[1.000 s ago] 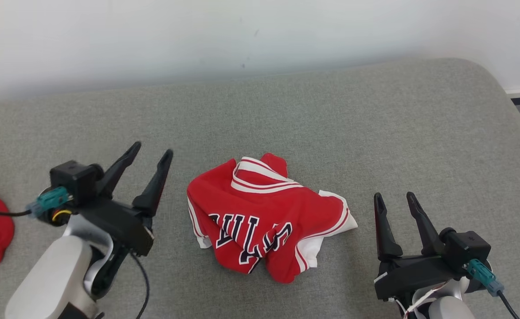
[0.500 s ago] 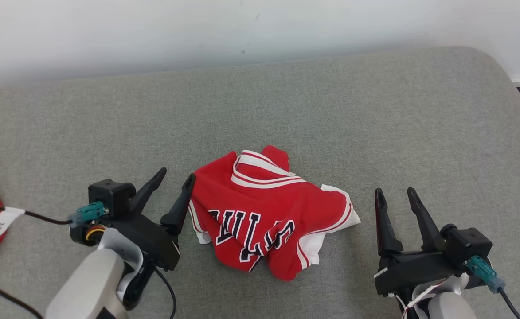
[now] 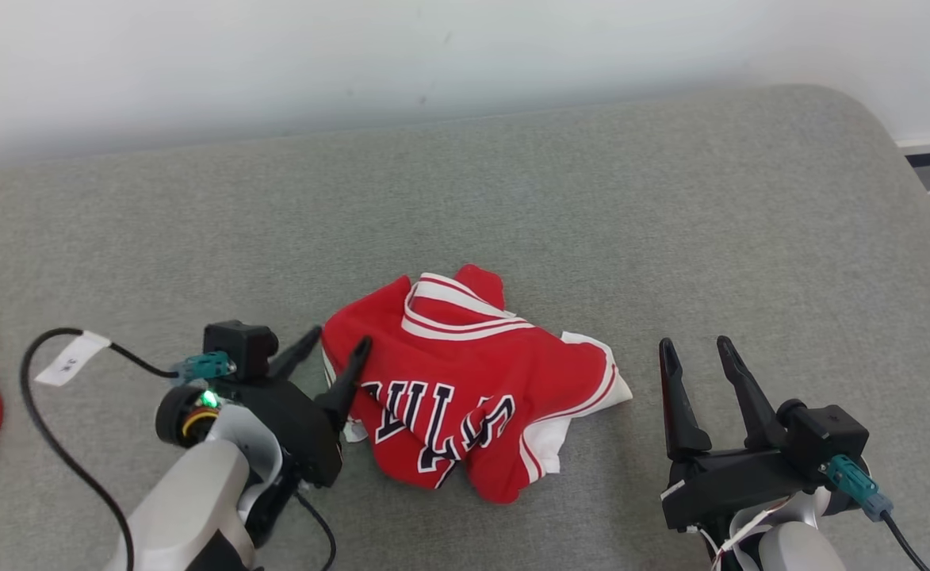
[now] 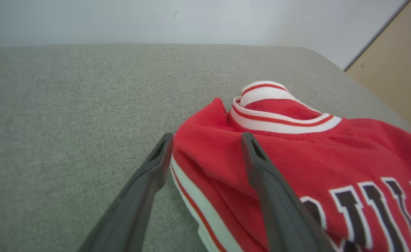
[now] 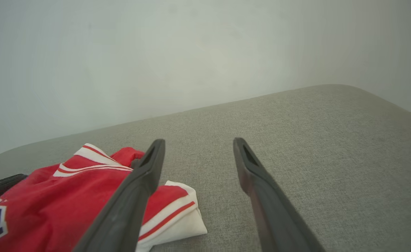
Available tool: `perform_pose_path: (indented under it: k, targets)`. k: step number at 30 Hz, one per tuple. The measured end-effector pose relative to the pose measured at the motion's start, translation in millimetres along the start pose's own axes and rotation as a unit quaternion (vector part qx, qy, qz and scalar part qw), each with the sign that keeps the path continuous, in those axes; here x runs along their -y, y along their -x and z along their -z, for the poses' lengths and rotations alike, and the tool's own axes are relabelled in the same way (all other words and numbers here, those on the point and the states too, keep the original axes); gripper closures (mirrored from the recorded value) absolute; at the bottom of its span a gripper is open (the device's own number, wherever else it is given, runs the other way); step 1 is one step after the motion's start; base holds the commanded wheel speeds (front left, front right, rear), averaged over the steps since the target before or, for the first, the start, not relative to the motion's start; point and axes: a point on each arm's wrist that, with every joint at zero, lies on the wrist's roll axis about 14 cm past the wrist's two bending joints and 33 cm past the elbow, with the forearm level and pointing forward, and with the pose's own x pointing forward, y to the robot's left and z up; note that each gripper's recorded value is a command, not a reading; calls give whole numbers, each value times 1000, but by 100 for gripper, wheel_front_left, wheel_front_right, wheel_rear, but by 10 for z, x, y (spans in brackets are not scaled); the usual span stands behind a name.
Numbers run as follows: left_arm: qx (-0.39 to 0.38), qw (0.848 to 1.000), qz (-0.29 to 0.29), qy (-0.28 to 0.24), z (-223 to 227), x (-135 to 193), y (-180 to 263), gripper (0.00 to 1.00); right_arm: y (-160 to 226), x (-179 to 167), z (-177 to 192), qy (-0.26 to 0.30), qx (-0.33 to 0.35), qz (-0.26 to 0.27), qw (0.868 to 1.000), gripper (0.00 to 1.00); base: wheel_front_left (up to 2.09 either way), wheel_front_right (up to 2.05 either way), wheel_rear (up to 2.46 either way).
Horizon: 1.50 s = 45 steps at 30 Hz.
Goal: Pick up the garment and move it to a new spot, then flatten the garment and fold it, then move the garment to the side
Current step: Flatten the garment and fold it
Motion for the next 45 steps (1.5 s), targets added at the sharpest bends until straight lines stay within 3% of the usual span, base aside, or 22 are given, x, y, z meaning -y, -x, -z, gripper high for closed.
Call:
perform_pose_path:
  k: [3, 4, 5, 20, 27, 30, 38, 45]
  targets:
    - [-33, 999, 9, 18, 166, 87, -47, 0, 26, 44, 11, 0, -1, 7, 1000, 0, 0, 0, 0]
    - [-36, 999, 14, 27, 173, 123, -67, 69, 33, 60, 11, 0, -1, 9, 1000, 0, 0, 0, 0]
    - [-35, 999, 19, 27, 163, 154, -88, 100, 39, 74, 11, 1, -1, 11, 1000, 0, 0, 0, 0]
    - [44, 999, -8, -13, -238, -63, -4, 100, 19, 1, -27, -2, 5, 1, 1000, 0, 0, 0, 0]
    - [156, 985, -47, -52, -1029, -216, 227, 100, 25, -124, -47, -7, 10, -15, 1000, 0, 0, 0, 0]
    - [195, 977, -72, -45, -1176, -287, 447, 100, 41, -179, -11, -11, 5, -22, 1000, 0, 0, 0, 0]
    - [178, 973, -149, 1, -566, -454, 1120, 100, -30, -364, -30, -14, 7, -49, 999, 0, 0, 0, 0]
    - [153, 971, -179, 52, -136, -360, 1441, 100, -77, -478, -29, -13, 5, -66, 998, 0, 0, 0, 0]
